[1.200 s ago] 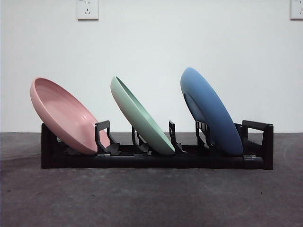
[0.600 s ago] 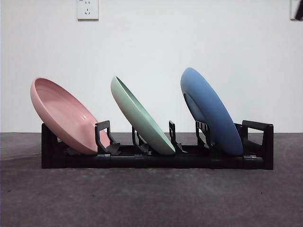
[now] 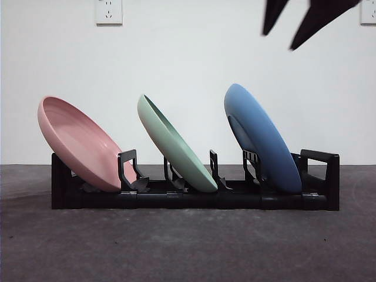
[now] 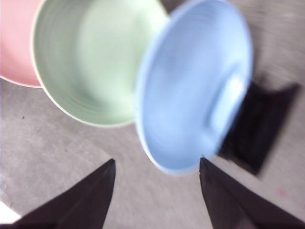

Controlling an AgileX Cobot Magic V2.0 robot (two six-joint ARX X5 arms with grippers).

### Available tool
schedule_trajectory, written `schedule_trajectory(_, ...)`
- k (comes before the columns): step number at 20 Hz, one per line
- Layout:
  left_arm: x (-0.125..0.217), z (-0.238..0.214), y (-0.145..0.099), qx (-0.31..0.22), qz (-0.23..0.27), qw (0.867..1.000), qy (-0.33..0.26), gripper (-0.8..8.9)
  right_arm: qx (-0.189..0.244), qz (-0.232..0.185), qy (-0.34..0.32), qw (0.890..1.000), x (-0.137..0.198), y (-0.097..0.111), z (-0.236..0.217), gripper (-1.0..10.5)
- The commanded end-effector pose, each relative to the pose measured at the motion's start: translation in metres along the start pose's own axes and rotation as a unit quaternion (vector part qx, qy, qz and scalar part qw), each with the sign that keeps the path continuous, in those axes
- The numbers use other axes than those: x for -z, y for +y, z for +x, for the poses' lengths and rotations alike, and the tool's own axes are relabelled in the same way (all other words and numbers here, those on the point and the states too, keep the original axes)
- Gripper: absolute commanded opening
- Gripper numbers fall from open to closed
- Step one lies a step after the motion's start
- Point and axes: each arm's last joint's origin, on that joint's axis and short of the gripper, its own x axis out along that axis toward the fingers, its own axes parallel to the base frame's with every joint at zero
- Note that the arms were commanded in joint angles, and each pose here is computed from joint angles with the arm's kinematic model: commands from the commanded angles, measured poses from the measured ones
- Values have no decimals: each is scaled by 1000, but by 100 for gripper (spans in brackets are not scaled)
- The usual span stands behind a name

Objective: Place the plate

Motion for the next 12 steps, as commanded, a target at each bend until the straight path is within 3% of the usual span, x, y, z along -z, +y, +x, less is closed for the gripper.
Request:
schedule_trajectory(1,-5,-5,-1,2,6,1000,-15,366,-7,-14,-1,1000,-14,8,20,273)
schedule_trajectory(12,-5,-5,-1,2,6,1000,-14,366,-5,-27,22,999,-28,11,83,220)
